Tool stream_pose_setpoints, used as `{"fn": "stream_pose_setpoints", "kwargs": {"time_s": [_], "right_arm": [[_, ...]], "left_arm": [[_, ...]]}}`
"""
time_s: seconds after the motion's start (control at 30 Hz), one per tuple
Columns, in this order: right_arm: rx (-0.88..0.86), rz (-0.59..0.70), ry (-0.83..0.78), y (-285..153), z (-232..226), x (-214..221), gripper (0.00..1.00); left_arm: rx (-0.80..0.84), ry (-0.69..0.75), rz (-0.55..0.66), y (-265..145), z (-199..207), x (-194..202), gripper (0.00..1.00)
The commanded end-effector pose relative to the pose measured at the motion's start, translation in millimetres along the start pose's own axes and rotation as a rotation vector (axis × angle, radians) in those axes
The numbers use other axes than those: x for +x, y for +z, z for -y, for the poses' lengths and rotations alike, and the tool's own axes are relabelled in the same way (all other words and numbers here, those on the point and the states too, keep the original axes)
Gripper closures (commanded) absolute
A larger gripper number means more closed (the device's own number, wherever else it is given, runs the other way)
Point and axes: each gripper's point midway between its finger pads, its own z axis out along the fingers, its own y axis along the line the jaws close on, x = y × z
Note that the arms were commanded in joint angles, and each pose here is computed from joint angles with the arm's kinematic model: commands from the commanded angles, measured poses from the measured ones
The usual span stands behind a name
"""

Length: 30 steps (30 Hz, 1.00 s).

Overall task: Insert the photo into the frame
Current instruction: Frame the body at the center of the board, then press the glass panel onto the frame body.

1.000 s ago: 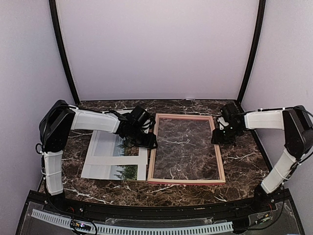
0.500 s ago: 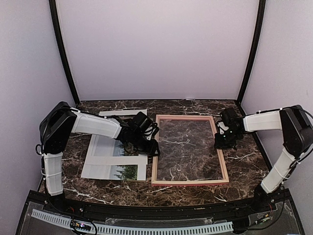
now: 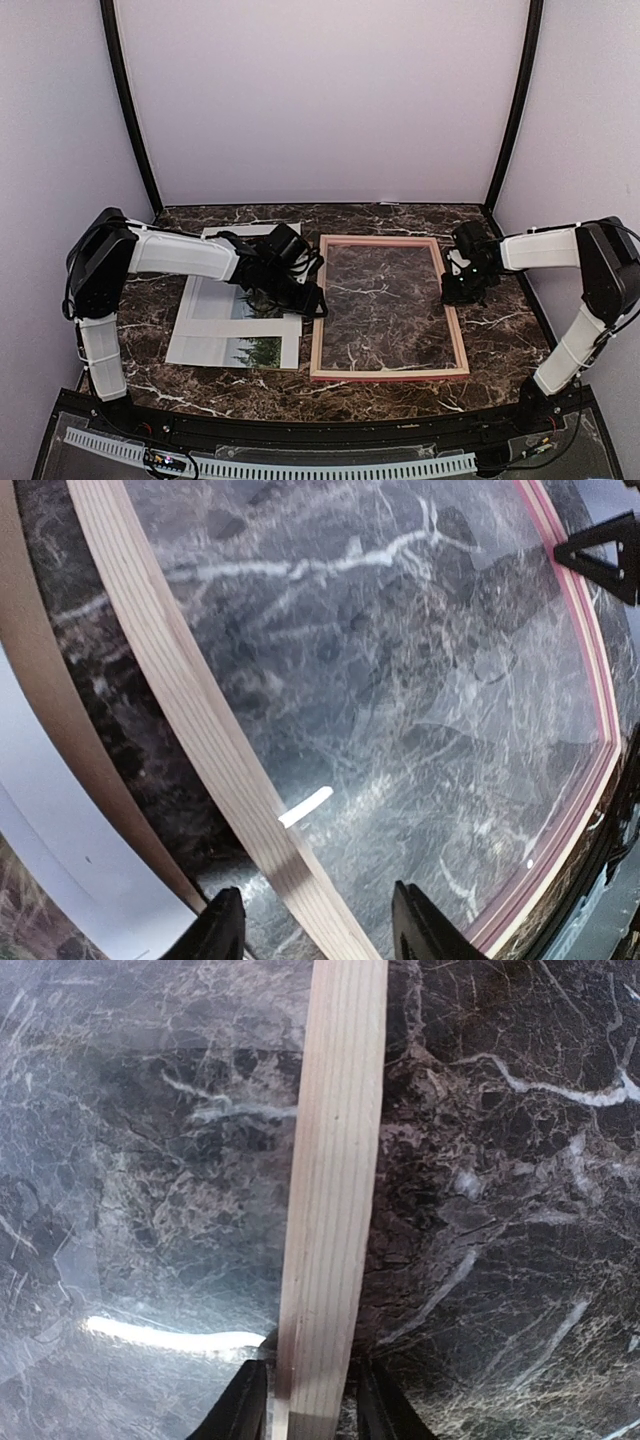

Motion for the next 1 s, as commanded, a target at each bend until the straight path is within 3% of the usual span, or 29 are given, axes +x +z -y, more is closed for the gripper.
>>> {"fn": "stream_pose_setpoints", "kwargs": {"time_s": [0.0, 0.3, 0.53, 0.97], "right_arm": [[0.019, -0.012, 0.005, -2.8, 5.8, -2.8, 0.64], [-0.058, 0.013, 0.021, 0.9, -1.7, -27.0, 0.51], [-0.089, 0.004, 0.022, 7.7, -6.3, -32.1, 0.50], [-0.128, -0.016, 0.013, 10.2, -12.1, -27.0, 0.58]], "left_arm": [[-0.053, 0.012, 0.055, -14.4, -16.9, -37.0, 0.45], [-0.156, 0.034, 0.152, -11.7, -54.4, -98.7, 0.36], [-0.218, 0.078, 0.210, 1.2, -64.1, -138.5, 0.37], [-0.377, 0.060, 0.208, 31.3, -95.4, -161.1, 0.57]]}}
